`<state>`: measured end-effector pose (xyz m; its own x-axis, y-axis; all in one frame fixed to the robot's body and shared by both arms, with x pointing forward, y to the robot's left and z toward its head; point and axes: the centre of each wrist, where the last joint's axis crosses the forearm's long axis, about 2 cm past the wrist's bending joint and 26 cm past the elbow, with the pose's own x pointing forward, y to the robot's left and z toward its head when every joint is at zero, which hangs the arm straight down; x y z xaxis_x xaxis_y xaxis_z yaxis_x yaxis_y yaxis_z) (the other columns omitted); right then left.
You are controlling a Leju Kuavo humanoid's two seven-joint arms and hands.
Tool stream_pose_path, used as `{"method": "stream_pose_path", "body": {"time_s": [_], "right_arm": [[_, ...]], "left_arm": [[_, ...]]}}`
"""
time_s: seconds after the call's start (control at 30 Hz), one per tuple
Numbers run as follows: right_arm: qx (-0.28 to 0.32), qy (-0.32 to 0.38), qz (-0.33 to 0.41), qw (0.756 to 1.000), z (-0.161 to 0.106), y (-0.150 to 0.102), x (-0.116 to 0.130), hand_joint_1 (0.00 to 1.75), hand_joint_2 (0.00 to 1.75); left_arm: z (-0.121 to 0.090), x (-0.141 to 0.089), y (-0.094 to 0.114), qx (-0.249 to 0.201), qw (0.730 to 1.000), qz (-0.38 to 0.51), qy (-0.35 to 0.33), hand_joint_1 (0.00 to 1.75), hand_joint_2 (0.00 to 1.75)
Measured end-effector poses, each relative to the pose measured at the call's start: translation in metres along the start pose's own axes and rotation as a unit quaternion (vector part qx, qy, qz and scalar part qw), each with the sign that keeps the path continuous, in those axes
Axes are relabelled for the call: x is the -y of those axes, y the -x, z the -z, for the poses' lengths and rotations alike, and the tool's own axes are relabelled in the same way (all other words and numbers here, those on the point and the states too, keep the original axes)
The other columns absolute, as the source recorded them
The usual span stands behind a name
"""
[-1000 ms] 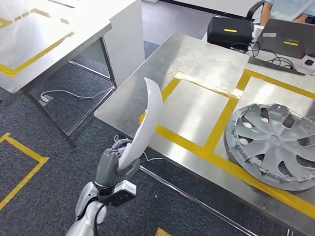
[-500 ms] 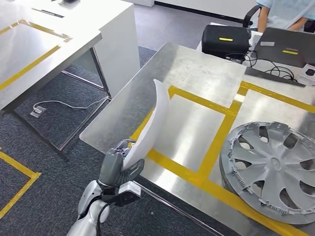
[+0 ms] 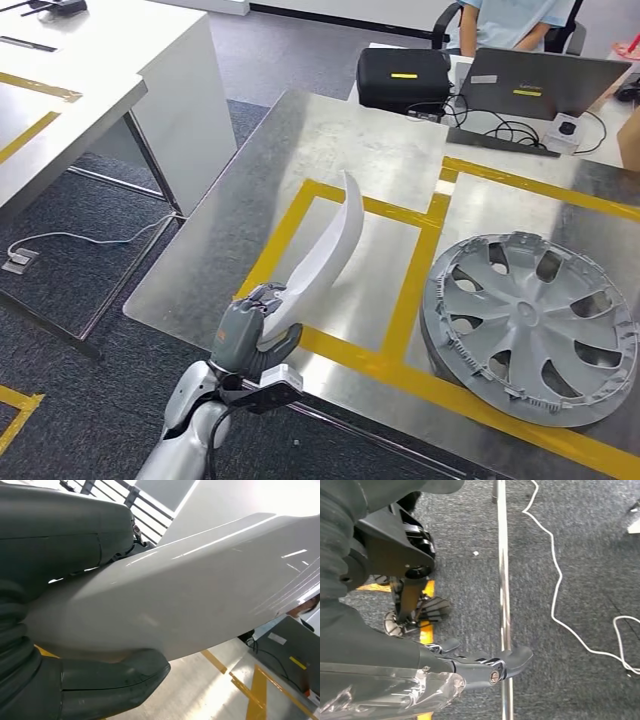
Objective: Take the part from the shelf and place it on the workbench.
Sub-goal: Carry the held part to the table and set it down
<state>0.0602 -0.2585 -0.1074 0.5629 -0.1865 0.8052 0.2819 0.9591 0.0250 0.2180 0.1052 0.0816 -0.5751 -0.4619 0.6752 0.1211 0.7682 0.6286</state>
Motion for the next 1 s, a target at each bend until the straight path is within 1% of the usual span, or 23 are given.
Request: {"method": "stream_pose_path", "body": {"time_s": [0.1, 0.33, 0.47, 0.63, 0.7, 0.77, 0.93, 1.0], "right_arm": [[0.004, -0.01, -0.005, 1.0, 0.003, -0.003, -0.002, 0.0, 1.75], [0.008, -0.024, -0.012, 1.0, 0.006, -0.006, -0.006, 0.0, 1.75], [0.005, -0.036, -0.019, 0.999, 0.006, -0.007, -0.009, 0.0, 1.75], [0.006, -0.055, -0.032, 0.998, 0.012, -0.013, -0.015, 0.0, 1.75], [0.005, -0.061, -0.036, 0.997, 0.014, -0.015, -0.018, 0.0, 0.87], [0.005, -0.064, -0.038, 0.997, 0.015, -0.016, -0.019, 0.0, 0.0], [0.002, -0.067, -0.042, 0.997, 0.015, -0.017, -0.019, 0.0, 0.0], [0.001, -0.068, -0.043, 0.997, 0.015, -0.017, -0.019, 0.0, 0.0]], "left_arm": [[0.007, -0.003, 0.004, 0.0, 1.0, 0.012, 0.0, 1.75, 1.75], [0.015, -0.007, 0.013, -0.016, 0.998, 0.059, -0.008, 1.75, 1.75], [0.026, -0.013, 0.021, -0.039, 0.989, 0.141, -0.015, 1.75, 1.75], [0.047, -0.021, 0.035, -0.072, 0.963, 0.258, -0.007, 1.75, 1.75], [0.055, -0.021, 0.039, -0.08, 0.952, 0.294, 0.005, 0.87, 1.75], [0.06, -0.021, 0.043, -0.093, 0.946, 0.31, 0.012, 0.0, 1.75], [0.07, -0.019, 0.051, -0.162, 0.932, 0.324, 0.014, 0.0, 1.75], [0.071, -0.018, 0.055, -0.178, 0.928, 0.327, 0.018, 0.0, 1.75]]}}
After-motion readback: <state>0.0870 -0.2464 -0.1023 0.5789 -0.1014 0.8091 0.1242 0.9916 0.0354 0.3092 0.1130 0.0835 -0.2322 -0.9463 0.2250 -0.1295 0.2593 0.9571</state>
